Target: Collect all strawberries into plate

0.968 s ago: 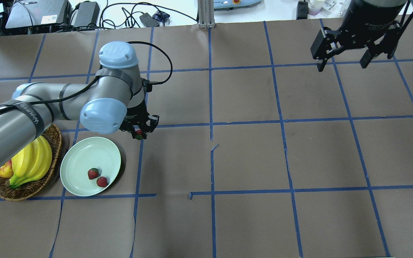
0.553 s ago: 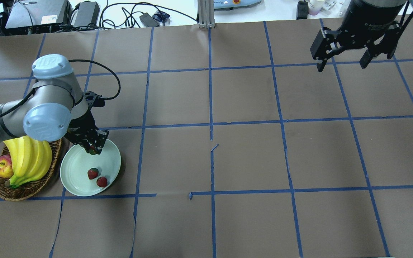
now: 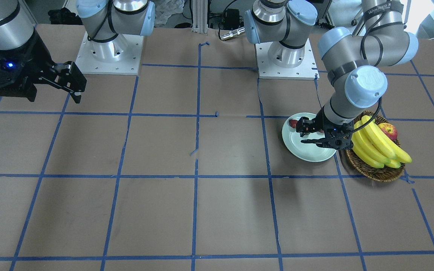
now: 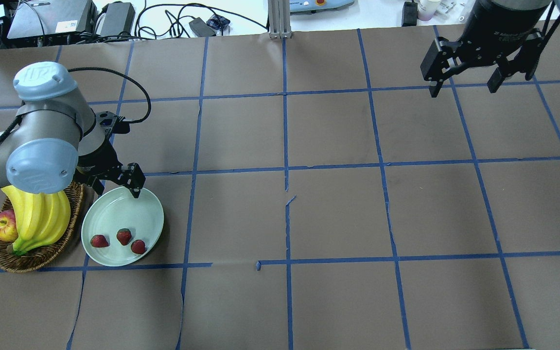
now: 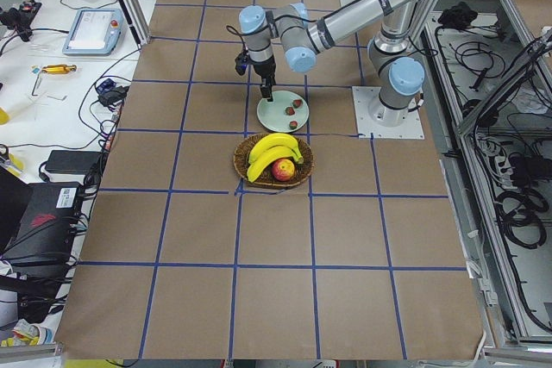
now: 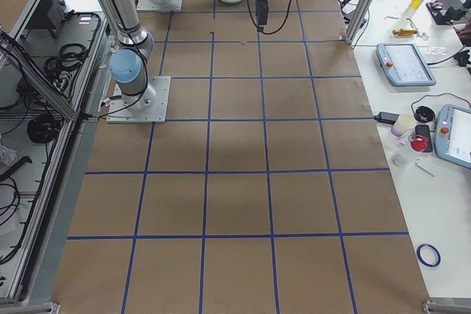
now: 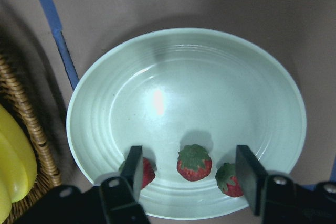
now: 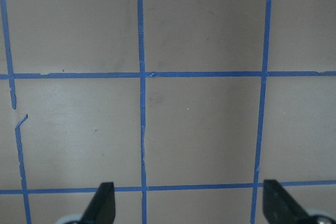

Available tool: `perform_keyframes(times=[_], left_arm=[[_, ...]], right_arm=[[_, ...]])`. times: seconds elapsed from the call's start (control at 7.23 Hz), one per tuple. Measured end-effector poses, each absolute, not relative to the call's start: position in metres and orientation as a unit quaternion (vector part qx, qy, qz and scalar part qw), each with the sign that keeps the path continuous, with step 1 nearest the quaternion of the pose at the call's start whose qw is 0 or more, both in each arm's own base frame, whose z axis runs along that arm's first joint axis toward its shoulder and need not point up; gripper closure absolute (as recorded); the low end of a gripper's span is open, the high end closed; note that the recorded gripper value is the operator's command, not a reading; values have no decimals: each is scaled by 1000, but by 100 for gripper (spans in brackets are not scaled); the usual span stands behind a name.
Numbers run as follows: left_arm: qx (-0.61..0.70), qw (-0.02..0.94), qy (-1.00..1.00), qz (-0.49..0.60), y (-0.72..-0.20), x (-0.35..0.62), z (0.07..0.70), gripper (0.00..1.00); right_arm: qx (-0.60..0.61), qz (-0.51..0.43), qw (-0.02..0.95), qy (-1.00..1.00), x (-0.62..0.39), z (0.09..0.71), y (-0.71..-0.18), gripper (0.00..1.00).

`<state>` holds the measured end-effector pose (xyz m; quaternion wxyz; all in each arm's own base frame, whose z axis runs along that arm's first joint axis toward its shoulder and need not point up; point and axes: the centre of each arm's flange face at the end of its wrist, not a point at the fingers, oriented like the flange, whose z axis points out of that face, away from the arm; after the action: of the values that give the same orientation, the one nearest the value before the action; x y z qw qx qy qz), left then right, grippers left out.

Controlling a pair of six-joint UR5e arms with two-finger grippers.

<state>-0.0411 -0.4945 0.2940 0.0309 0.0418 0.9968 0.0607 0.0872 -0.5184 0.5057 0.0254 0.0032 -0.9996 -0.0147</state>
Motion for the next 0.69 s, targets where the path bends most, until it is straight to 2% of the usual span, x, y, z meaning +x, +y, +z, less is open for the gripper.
perform_keyframes(times=[0.41, 0.69], left_arm=[[71, -3, 997, 8, -499, -141, 434, 0], [91, -19, 996, 13, -481, -159, 495, 0]], right_arm=[[3, -14, 25, -1000, 87, 507, -518, 0], [3, -14, 26, -1000, 87, 507, -517, 0]])
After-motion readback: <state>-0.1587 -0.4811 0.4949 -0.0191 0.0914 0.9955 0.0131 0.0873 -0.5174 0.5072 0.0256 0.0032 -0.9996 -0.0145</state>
